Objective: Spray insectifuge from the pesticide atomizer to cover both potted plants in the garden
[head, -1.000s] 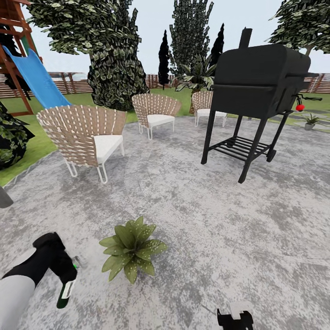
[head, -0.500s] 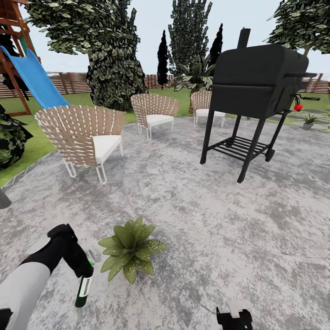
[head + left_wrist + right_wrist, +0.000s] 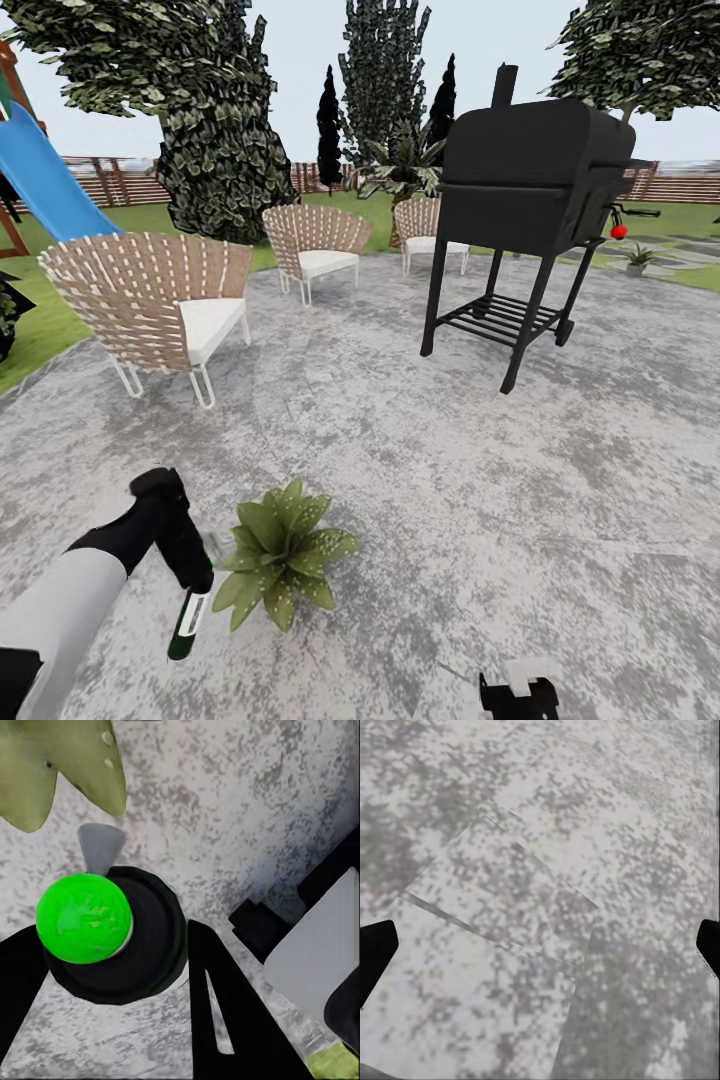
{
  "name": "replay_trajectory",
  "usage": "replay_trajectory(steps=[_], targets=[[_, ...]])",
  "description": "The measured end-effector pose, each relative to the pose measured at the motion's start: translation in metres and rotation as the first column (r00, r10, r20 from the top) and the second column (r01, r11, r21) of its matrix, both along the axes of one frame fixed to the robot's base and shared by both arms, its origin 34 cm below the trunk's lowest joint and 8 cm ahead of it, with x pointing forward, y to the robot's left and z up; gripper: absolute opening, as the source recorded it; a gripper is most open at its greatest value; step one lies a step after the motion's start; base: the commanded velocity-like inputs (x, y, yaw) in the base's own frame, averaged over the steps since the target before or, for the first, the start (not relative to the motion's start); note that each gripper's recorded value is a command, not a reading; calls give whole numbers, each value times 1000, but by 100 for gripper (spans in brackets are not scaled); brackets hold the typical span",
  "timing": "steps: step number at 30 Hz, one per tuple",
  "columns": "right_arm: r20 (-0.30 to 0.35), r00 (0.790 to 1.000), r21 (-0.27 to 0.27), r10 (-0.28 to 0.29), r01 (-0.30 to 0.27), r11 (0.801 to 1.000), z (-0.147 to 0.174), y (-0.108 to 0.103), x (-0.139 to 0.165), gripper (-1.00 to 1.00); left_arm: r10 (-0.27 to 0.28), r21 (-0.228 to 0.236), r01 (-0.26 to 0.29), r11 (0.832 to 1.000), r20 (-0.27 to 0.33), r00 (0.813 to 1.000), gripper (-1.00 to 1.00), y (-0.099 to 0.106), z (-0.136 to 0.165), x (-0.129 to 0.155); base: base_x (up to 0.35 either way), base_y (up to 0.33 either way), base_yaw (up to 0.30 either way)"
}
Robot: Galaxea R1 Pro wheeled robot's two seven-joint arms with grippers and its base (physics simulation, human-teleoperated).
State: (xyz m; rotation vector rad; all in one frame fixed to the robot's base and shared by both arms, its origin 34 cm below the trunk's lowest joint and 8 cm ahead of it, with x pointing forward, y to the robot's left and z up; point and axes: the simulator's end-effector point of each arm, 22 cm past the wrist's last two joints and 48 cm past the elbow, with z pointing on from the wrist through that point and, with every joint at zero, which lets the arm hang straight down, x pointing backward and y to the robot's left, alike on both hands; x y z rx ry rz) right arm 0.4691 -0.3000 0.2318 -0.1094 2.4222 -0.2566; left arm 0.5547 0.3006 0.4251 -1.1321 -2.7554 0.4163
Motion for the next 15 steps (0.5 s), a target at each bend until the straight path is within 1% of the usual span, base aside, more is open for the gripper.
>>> replay_trajectory(steps=[2,4,7,9,11,15], targets=[[0,1000,-3,0,0,1000,0,-2,0,100,-43,49,42,998,27,999,-100,-3,14,19,0,0,0],[1,1000,-4,0,0,1000,0,-3,0,100,-37,61,34,998,55,998,-100,-9,28,36,0,0,0],[1,1000,-3,-1,1,1000,0,-3,1,100,-40,65,36,997,61,997,-100,-10,30,40,0,0,0],[2,1000,-2,-2,2,1000,1,-2,1,100,-39,67,35,997,59,997,-100,-9,30,39,100,37,-39],[3,1000,-2,-3,3,1000,1,-3,1,100,-40,67,36,997,56,998,-100,-10,29,37,211,157,-187],[3,1000,-2,-3,3,1000,1,-3,1,100,-39,66,36,997,52,998,-100,-11,27,35,204,258,-245]])
